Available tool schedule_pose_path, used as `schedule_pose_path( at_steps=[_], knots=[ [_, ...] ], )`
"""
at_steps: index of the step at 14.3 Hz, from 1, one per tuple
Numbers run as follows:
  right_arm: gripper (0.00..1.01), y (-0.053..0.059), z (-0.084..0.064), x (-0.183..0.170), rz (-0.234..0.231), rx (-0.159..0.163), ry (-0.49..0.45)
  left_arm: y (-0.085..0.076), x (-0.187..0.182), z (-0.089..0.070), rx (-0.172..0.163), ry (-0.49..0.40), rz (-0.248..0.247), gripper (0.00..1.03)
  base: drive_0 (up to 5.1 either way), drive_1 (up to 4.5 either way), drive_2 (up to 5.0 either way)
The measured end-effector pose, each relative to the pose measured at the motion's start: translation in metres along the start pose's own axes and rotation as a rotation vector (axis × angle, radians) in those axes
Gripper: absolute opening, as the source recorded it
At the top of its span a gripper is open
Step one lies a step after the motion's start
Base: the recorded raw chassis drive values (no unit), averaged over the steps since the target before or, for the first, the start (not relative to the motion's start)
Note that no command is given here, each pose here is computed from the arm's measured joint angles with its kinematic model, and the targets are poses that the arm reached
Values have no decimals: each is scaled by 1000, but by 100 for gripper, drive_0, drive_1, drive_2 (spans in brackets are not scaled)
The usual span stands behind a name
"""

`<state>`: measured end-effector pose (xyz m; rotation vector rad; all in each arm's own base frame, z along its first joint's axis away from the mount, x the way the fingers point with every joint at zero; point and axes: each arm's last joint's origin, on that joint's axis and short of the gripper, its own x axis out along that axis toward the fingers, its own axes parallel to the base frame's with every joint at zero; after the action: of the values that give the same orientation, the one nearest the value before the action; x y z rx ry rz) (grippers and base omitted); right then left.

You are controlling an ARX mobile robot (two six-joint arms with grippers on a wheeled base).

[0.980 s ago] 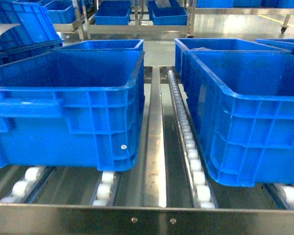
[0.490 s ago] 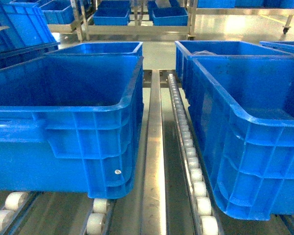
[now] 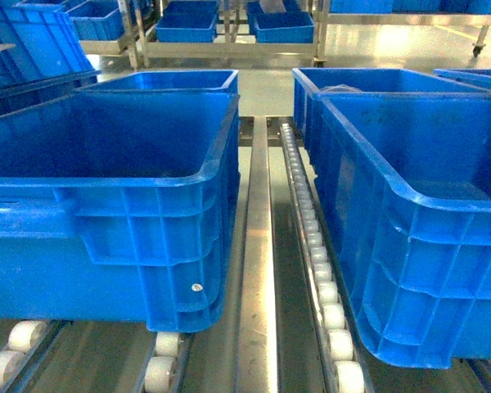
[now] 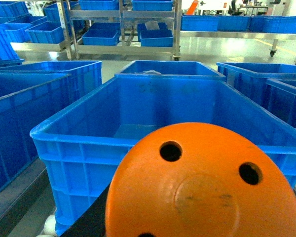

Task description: Sort blue parts and orange caps into right shelf containers

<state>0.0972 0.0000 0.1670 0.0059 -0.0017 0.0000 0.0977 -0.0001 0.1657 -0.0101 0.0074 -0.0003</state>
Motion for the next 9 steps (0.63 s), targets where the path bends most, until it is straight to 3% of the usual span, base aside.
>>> schedule_pose_path(
  at_steps=[9],
  knots=[
    [45,0,0,0,0,0,0,0,0,0,0,0,0,42,0,0,0]
  ],
)
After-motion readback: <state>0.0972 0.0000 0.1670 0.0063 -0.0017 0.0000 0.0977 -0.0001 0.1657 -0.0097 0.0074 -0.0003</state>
